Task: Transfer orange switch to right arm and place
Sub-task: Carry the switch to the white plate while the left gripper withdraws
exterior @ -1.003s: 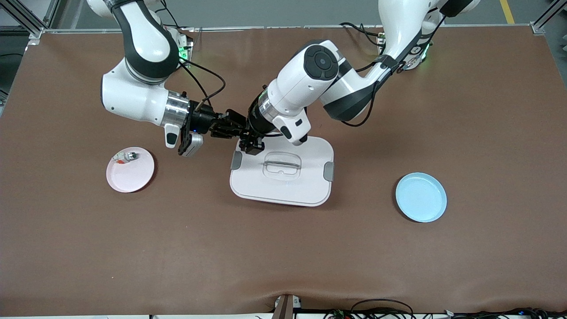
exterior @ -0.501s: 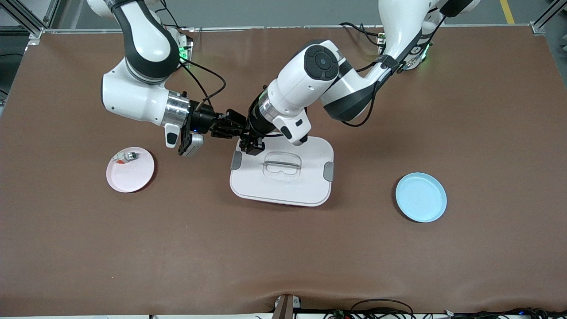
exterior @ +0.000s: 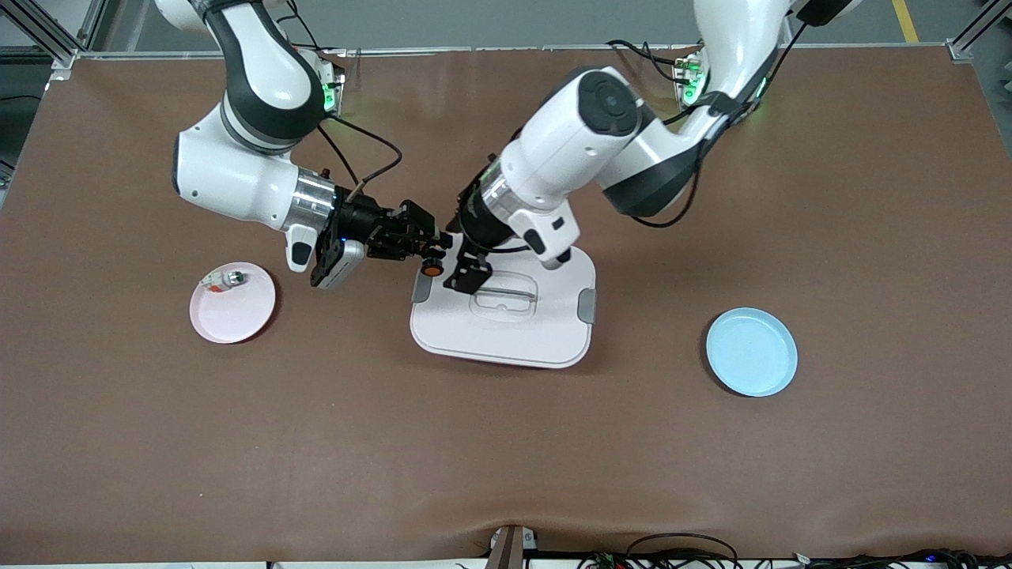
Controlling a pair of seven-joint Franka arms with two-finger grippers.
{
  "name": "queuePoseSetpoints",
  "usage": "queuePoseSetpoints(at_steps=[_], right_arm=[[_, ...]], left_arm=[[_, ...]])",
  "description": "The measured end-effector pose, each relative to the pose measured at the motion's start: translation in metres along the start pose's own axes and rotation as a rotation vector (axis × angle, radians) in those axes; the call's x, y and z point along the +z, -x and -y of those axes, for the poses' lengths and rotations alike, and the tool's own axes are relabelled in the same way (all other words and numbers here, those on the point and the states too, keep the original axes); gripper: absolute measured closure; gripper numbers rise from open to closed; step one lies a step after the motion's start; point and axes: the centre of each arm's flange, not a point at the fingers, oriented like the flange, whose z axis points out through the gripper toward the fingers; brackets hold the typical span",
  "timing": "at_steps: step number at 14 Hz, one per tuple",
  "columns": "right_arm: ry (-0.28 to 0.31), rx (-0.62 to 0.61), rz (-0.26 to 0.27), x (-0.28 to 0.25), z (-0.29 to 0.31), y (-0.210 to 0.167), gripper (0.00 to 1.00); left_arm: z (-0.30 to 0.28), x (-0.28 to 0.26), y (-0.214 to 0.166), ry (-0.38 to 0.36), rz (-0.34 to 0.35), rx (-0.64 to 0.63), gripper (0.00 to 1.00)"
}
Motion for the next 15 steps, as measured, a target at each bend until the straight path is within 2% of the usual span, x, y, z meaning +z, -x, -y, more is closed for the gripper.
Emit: queuePoseSetpoints(at_steps=[2, 3, 5, 7, 9, 11, 13, 15], right_arm=[[0.065, -0.100, 0.022, -0.004, -0.015, -0.003, 0.59], [0.099, -0.142, 0.045, -0.006, -0.023, -0.004, 0.59], [0.176, -0.239, 0.101, -0.017, -0.043, -0.006, 0.59], [0.222, -0.341, 0.170, -0.034, -0.071, -0.008, 0.59], [0.272, -0.450, 0.232, -0.056, -0.103, -0.010, 0.59], [0.374, -0.574, 0.319, -0.075, -0.128, -0.011, 0.59], [0.447, -0.666, 0.398, -0.086, -0.145, -0.008, 0.59], [0.485, -0.739, 0.465, -0.095, -0.164, -0.003, 0.59]], left_arm=[[-0.022, -0.037, -0.015, 0.051, -0.008, 0.067, 0.00], [-0.027, -0.050, -0.021, 0.062, -0.032, 0.141, 0.00], [-0.030, -0.068, -0.025, 0.083, -0.088, 0.292, 0.00], [-0.038, -0.079, -0.038, 0.088, -0.148, 0.393, 0.00], [-0.054, -0.091, -0.068, 0.051, -0.205, 0.507, 0.00], [-0.071, -0.109, -0.106, -0.008, -0.253, 0.613, 0.00], [-0.084, -0.133, -0.144, -0.065, -0.292, 0.674, 0.00], [-0.093, -0.159, -0.181, -0.127, -0.324, 0.698, 0.00]])
